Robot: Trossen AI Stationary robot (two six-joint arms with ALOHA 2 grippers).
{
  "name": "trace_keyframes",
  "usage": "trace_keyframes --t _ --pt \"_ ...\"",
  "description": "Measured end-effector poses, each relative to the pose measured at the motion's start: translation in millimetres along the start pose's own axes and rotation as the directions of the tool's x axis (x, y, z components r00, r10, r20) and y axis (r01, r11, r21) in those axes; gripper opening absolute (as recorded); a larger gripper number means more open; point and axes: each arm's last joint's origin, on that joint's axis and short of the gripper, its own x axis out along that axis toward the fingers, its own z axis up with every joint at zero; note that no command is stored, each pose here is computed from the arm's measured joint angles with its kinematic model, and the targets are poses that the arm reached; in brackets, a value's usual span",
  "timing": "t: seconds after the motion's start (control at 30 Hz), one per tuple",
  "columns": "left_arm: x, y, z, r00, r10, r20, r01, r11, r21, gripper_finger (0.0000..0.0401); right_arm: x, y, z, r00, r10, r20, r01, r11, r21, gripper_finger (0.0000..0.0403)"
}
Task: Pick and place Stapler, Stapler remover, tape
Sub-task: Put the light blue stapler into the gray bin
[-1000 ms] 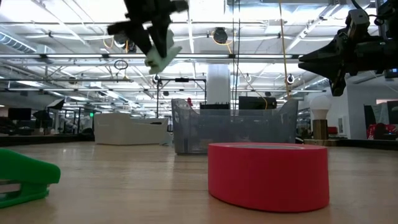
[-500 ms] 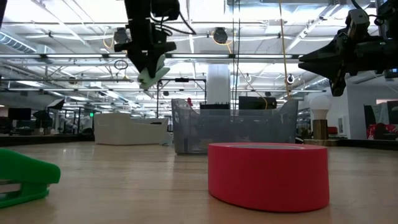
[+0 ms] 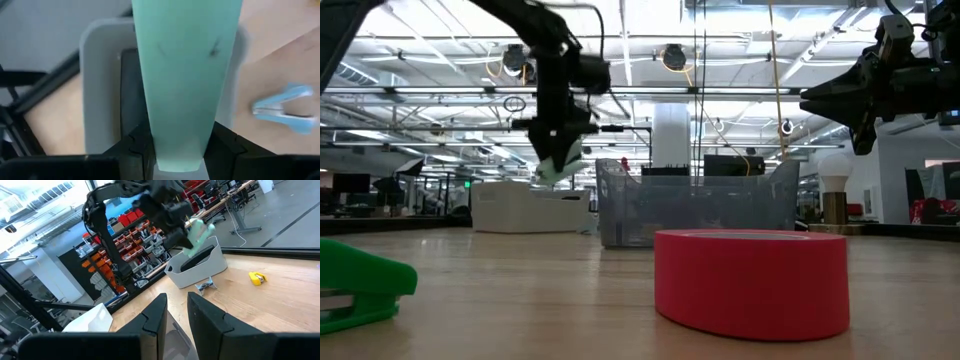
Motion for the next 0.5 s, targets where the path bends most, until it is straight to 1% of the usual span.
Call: trace_keyframes --t 0.1,0.2,0.33,0.5 --pt "17 0 0 0.996 0.021 -0.083 -0.020 1.000 0.021 0.0122 0 0 0 1.000 0.000 0.000 0.000 1.000 0.000 0.0070" --pt "28 -2 -4 0.986 0.020 -0.163 -0.014 0.999 0.040 0.0122 0 0 0 1.000 0.000 0.000 0.000 1.000 0.000 0.0070" --pt "32 -8 -8 0.976 0.024 -0.217 -0.008 0.997 0.075 0.0122 0 0 0 1.000 0.000 0.000 0.000 1.000 0.000 0.0070" --pt "31 -11 -14 0.966 0.024 -0.257 -0.001 0.996 0.090 0.0122 0 0 0 1.000 -0.002 -0.003 0.002 1.000 -0.002 0.0070"
